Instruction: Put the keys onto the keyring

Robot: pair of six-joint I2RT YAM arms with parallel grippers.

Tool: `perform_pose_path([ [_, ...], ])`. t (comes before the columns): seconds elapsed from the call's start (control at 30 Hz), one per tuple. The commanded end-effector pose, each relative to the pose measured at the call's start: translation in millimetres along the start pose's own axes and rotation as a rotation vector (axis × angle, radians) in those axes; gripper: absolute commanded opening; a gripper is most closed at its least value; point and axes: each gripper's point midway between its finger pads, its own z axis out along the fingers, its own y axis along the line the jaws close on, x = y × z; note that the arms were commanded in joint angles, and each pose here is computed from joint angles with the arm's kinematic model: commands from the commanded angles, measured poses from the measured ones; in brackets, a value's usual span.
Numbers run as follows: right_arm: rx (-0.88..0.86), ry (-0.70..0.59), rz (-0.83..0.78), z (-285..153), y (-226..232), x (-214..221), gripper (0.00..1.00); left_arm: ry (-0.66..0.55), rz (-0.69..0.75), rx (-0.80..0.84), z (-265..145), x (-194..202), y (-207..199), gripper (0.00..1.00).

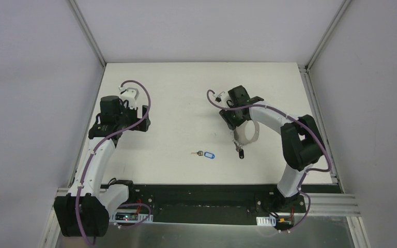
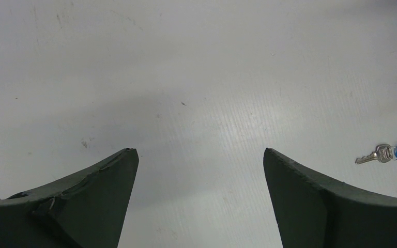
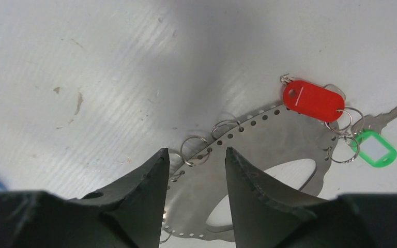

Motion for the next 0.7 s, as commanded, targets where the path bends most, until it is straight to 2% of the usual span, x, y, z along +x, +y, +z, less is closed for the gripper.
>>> perform_pose_path([
  [0.0, 0.022, 0.032, -0.103, 3.6, -9.7, -4.0, 0.46, -0.054, 0.031, 0.022, -7.6, -17.6, -5.0, 0.95],
  [0.4, -0.015, 0.151, -0.226, 15.2, -1.9, 14.8, 0.43, -0.042, 0.03, 0.029, -4.6, -14.8, -5.6, 0.95],
  [0.67, -0.029, 0.161, -0.268, 17.2, 6.5, 20.8, 0.42, -0.045, 0.033, 0.032, -5.1, -15.2, -6.3, 0.95],
])
